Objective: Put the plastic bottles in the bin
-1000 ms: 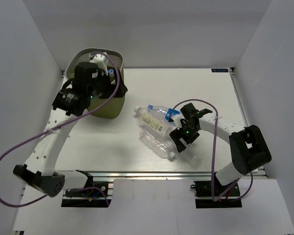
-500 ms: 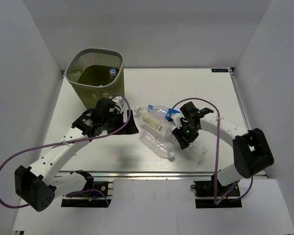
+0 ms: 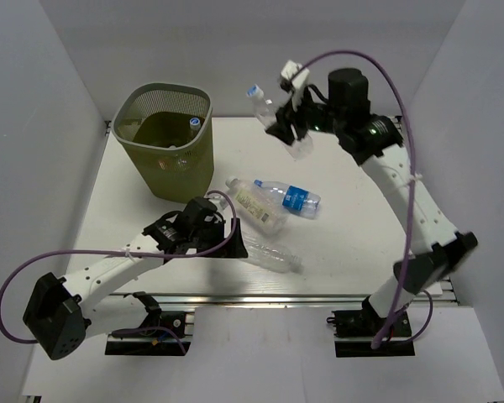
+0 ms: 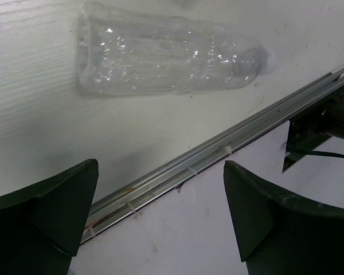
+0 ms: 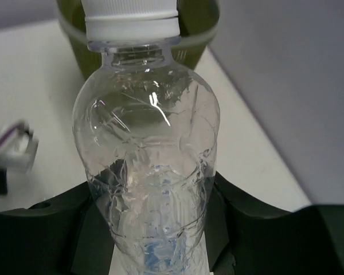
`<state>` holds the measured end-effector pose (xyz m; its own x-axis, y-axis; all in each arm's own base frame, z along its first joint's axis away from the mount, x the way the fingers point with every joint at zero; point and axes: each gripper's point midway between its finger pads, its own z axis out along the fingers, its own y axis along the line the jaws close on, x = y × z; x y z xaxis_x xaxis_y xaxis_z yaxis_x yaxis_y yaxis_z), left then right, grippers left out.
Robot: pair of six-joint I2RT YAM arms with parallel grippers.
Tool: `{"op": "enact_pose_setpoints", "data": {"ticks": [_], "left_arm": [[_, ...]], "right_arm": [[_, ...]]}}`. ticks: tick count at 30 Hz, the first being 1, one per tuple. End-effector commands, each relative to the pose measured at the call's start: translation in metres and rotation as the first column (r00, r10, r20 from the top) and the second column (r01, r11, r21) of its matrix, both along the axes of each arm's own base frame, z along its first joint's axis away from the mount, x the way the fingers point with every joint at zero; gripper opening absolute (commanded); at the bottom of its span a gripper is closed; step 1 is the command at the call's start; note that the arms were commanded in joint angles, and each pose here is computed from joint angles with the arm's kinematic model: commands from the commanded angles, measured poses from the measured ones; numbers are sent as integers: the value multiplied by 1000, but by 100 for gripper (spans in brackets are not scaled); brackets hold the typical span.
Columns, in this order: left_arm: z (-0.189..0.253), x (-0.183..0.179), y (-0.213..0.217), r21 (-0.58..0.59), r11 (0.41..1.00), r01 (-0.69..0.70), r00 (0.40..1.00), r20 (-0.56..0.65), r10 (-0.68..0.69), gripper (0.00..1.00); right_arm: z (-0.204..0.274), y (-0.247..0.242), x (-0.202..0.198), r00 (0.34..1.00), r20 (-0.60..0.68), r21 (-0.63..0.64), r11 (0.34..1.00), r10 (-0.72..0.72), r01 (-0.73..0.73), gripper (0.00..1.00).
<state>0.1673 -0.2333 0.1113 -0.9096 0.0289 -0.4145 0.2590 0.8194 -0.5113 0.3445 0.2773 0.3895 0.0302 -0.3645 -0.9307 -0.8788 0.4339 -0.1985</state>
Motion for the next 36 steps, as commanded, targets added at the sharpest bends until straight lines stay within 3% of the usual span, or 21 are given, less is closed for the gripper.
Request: {"op": "enact_pose_setpoints", "data": {"ticks": [1,3,4,8,13,16,20,21,23,25,26,27,31,36], "left_arm": [[10,3,-11,-40,999,-19,999,42,21,100],[7,-2,-9,-28,999,-23,999,35,24,100],[2,-4,-6,-12,999,-40,999,18,41,100],[0,-16,-5,-15,998,-57,998,-6,57,100],[-7,-30,3,7,996,-87,996,-35,87,100],[-11,-39,7,6,995,-100,994,-48,100,100],[-11,-38,7,-1,993,-119,992,-43,118,100],[-14,-41,6,7,993,-117,992,-55,117,100],[-11,-38,2,-2,993,-117,992,-49,116,100],[-13,-40,1,3,993,-114,992,-59,114,100],[-11,-41,-2,-6,994,-105,993,-54,105,100],[-14,-41,-2,4,994,-105,993,-60,105,100],[-8,-32,-8,5,992,-128,991,-35,128,100],[3,-8,-23,-7,979,-205,979,4,205,100]], "right_arm": [[61,59,26,991,113,241,966,74,-100,18],[77,85,30,984,140,306,941,107,-146,18],[110,92,31,964,246,374,908,99,-189,18],[146,133,31,924,363,486,821,120,-298,17],[207,159,-6,844,524,586,671,114,-454,17],[206,184,-22,819,564,607,618,109,-500,17],[163,218,7,879,467,663,619,98,-421,23],[147,228,17,892,440,669,626,103,-402,33],[129,236,31,913,397,702,610,93,-367,43],[92,257,49,926,364,680,650,103,-339,58],[107,255,42,917,385,688,631,100,-358,65],[101,258,45,919,380,680,643,103,-353,88],[90,255,49,915,393,649,678,91,-346,90],[149,206,51,890,453,636,716,-47,-287,90]]}}
